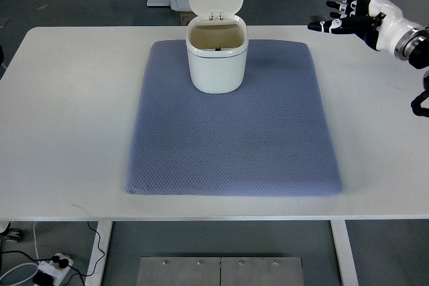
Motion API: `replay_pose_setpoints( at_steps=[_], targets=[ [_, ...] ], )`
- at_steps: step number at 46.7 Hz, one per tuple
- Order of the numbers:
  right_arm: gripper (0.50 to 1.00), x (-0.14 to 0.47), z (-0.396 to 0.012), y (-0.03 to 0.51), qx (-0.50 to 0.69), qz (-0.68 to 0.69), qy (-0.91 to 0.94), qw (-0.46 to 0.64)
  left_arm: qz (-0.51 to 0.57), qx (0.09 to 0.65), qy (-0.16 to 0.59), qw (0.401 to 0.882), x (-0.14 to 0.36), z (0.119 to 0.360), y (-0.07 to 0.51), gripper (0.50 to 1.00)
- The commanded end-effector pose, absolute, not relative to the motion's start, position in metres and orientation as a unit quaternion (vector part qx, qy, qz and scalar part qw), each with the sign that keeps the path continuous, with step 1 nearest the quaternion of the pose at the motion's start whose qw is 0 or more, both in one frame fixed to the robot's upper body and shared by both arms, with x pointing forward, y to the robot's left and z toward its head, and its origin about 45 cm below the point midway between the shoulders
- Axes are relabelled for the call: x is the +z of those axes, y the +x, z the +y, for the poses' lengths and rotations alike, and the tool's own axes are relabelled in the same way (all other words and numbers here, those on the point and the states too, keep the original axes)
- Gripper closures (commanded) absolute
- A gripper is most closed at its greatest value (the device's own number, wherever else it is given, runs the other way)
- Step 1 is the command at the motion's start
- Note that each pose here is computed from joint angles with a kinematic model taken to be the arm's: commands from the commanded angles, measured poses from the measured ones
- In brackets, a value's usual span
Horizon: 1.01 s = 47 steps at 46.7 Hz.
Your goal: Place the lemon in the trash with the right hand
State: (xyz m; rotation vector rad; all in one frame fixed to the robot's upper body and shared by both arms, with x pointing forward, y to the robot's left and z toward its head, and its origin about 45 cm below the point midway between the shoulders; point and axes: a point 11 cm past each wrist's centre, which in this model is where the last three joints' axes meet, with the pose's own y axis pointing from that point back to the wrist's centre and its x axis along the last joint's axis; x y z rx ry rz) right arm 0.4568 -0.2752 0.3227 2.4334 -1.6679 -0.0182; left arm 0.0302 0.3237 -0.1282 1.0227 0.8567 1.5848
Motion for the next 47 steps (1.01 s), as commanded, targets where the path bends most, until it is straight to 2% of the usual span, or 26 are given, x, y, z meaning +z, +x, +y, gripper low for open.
replay_pose_setpoints(
  at_steps=[1,9,20,27,47],
  targets=[
    [0.500,0.318,-0.291,0.451,-0.021,-0.577,0.812,0.085,0.356,0.658,0.425,0.510,-0.128,0.324,0.030,0.500],
    [0.500,0.301,-0.310,0.443,-0.041,-0.599,0.798,0.053,0.355,0.658,0.425,0.510,-0.128,0.324,0.030,0.500],
    [0.500,0.289,-0.327,0.430,0.003,-0.620,0.784,-0.034,0.356,0.658,0.425,0.510,-0.128,0.324,0.030,0.500],
    [0.500,0.282,-0.332,0.426,0.006,-0.625,0.780,-0.039,0.356,0.658,0.425,0.510,-0.128,0.324,0.030,0.500],
    [0.500,0.239,-0.335,0.456,-0.121,-0.682,0.716,-0.086,0.355,0.658,0.425,0.510,-0.128,0.324,0.030,0.500]
  ],
)
